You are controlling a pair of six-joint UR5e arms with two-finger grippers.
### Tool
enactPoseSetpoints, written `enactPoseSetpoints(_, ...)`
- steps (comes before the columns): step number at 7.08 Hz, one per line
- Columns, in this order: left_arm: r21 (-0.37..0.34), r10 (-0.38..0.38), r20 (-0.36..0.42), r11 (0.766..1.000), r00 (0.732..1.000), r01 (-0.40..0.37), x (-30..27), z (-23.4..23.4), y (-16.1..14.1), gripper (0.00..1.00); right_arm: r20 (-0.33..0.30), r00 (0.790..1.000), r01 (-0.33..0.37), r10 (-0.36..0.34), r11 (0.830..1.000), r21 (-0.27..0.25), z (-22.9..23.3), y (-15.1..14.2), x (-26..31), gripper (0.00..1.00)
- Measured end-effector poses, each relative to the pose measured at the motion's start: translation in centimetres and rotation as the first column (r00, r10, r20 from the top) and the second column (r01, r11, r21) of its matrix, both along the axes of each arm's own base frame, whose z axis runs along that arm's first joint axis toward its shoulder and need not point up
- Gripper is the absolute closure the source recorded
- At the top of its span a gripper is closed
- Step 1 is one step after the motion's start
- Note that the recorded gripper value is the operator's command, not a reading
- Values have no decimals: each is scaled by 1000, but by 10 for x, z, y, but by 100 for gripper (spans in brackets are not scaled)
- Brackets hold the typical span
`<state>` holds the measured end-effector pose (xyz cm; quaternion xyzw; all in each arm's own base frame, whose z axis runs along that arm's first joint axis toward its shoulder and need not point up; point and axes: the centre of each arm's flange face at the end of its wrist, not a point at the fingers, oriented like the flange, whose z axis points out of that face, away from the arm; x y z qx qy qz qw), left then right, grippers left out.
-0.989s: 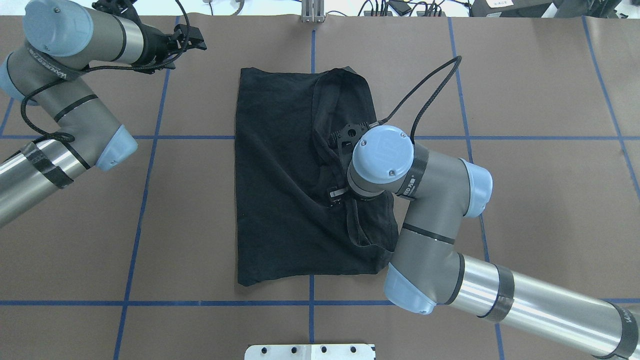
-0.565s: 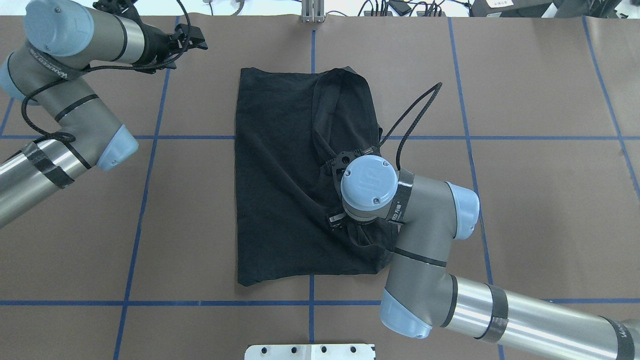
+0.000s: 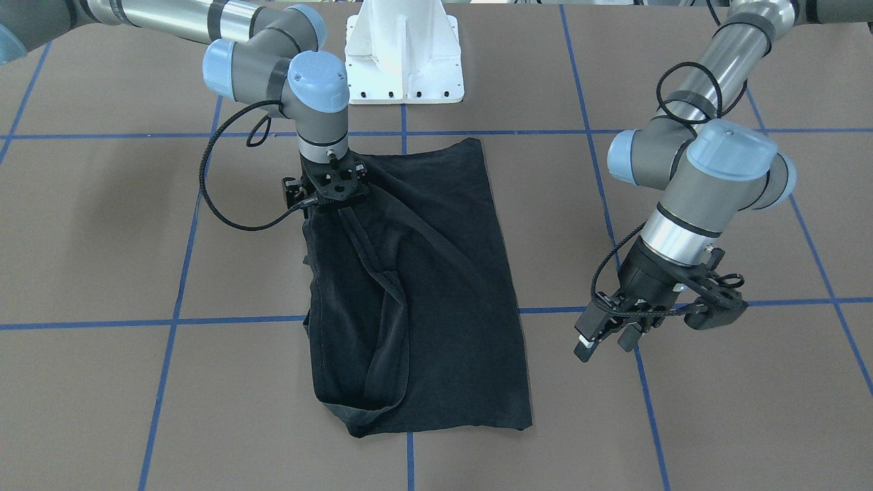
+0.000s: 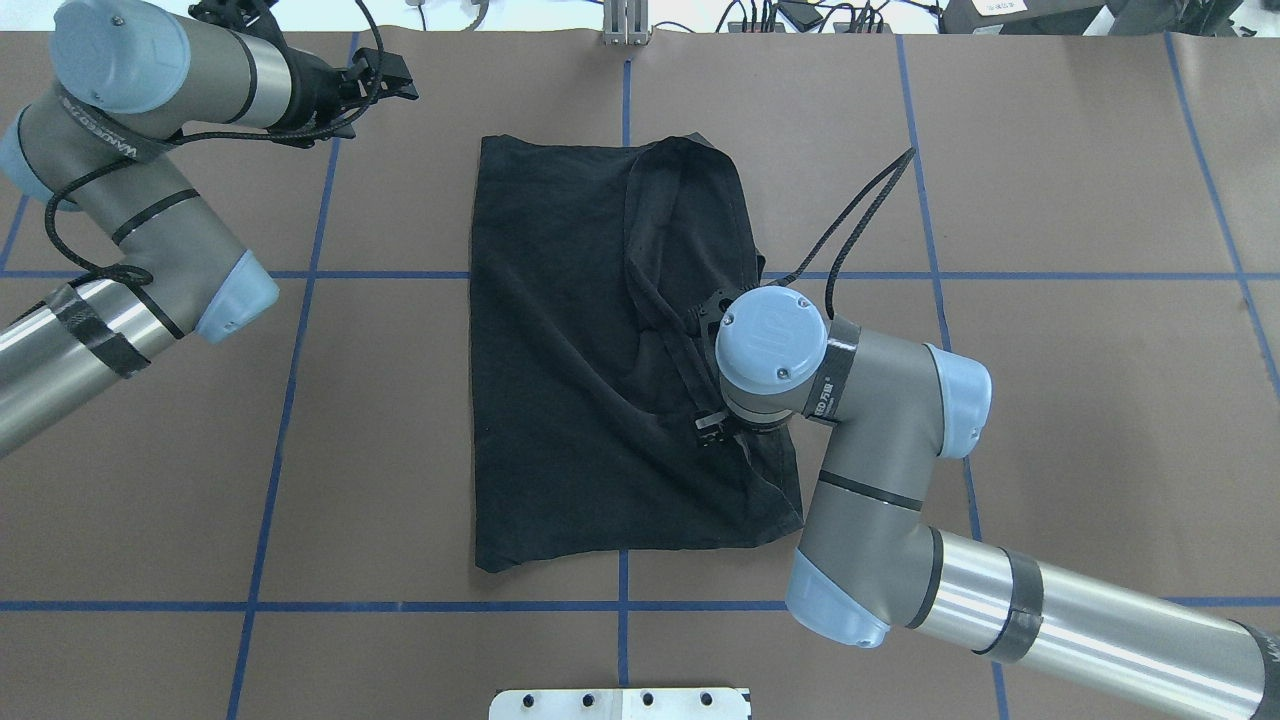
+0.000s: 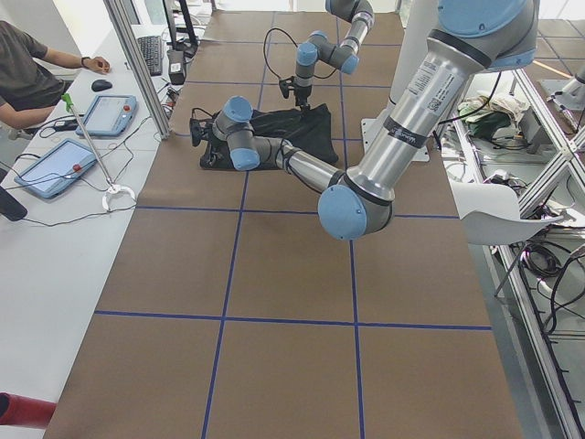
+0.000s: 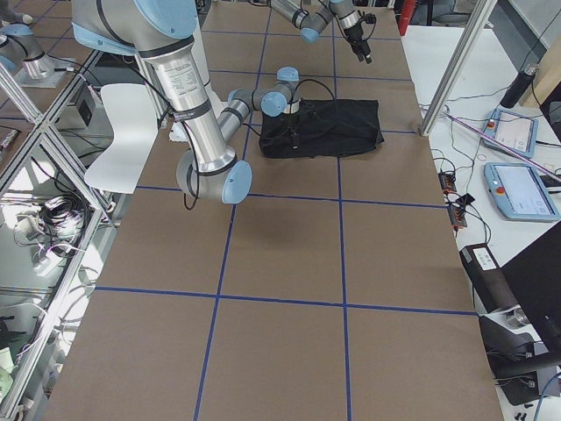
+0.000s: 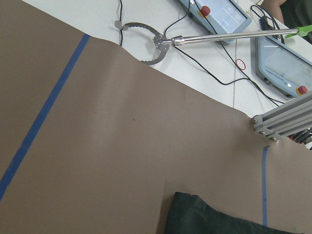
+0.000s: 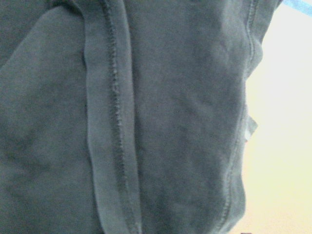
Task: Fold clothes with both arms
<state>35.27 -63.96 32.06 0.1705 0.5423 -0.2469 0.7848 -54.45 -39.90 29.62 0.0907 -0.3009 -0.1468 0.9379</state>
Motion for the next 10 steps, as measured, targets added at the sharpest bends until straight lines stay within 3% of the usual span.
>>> enactPoseSetpoints(2, 0, 1, -1, 1000, 1000, -1, 1, -1, 1, 1, -41, 999, 21, -20, 1000, 14, 41, -1, 44, 9)
enactPoseSetpoints(4, 2, 3, 1, 1000, 1000, -3, 1, -1, 1, 1, -18, 1000, 20, -20, 999, 29, 46, 2, 91, 10)
enactPoseSetpoints(6, 3, 4, 4, 1000, 1000, -4, 1, 1, 1, 1, 83, 996, -22, 17, 998, 54, -21, -29, 80, 35)
enactPoseSetpoints(7, 4, 5, 6, 1000, 1000, -5, 2, 2, 1, 1, 111, 993, -50, 42, 997, 64, -49, -53, 59, 59)
enactPoseSetpoints(8, 4, 6, 8, 1000, 1000, -6, 2, 3, 0, 1, 136, 988, -82, 70, 993, 87, -65, -78, 34, 68)
enactPoseSetpoints(10, 2, 6, 10, 1000, 1000, -6, 2, 4, 0, 1, 173, 970, -194, 171, 973, 123, -90, -130, -26, 67)
